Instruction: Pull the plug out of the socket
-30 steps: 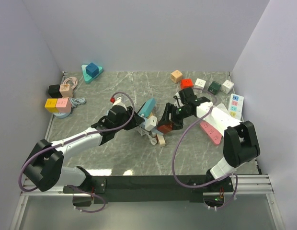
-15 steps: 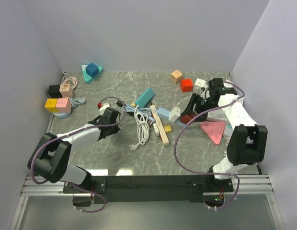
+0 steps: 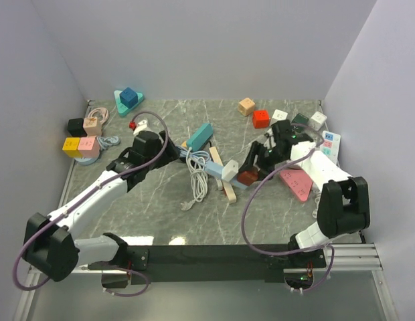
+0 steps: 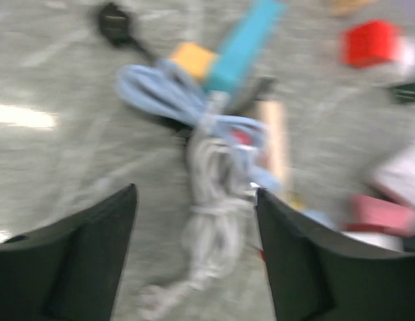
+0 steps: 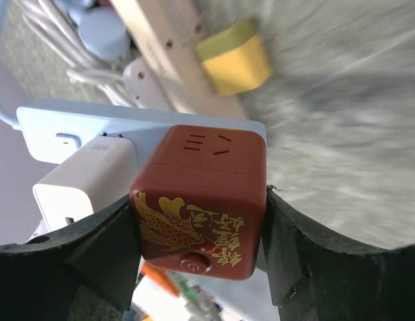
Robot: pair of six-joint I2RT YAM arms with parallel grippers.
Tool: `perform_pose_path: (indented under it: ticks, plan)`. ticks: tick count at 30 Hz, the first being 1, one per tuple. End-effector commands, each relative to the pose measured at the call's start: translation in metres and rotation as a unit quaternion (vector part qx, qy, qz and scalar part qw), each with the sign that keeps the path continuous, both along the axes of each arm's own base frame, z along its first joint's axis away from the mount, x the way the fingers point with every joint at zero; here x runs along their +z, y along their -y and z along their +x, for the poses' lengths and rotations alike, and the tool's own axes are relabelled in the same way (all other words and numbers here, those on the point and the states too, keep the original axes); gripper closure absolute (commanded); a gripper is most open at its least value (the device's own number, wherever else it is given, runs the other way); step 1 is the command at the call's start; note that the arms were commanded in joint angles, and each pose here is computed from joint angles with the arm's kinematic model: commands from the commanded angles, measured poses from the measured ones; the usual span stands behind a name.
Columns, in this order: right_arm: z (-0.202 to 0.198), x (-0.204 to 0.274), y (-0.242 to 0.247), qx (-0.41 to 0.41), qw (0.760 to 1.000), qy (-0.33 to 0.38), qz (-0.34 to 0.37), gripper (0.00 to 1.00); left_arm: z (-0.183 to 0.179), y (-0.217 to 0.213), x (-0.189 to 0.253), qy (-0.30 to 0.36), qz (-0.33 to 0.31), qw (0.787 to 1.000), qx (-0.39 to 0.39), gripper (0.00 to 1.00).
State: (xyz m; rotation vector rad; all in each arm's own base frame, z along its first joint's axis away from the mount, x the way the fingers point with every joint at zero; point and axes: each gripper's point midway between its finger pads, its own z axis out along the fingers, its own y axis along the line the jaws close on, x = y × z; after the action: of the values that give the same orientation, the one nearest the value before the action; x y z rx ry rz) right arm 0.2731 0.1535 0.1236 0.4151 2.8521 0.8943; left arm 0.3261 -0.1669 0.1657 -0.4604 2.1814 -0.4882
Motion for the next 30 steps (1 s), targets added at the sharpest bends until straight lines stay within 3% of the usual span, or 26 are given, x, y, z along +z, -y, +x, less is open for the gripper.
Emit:
perform_pose_path:
  ticks: [1, 7, 10, 19, 30]
  plan:
    - [0.002, 0.024, -0.045, -0.023, 0.995, 0.021, 0.098, 1.0, -0.012, 0.05, 0.03, 0.003, -0.106, 0.992, -0.063, 0.2]
    - [0.02, 0.054, -0.068, -0.125, 0.971, 0.023, 0.203, 1.0, -0.031, 0.081, 0.026, -0.002, -0.156, 0.983, -0.092, 0.16]
    - [0.021, 0.06, -0.074, -0.139, 0.966, 0.017, 0.218, 1.0, -0.037, 0.089, 0.022, -0.004, -0.157, 0.983, -0.091, 0.16]
    - [0.009, 0.063, -0.099, -0.124, 0.966, -0.004, 0.225, 1.0, -0.018, 0.099, 0.033, 0.043, -0.14, 0.988, -0.057, 0.11]
    - [-0.012, 0.079, -0.124, -0.08, 0.965, -0.005, 0.25, 1.0, 0.003, 0.1, 0.014, 0.042, -0.104, 0.993, -0.022, 0.12]
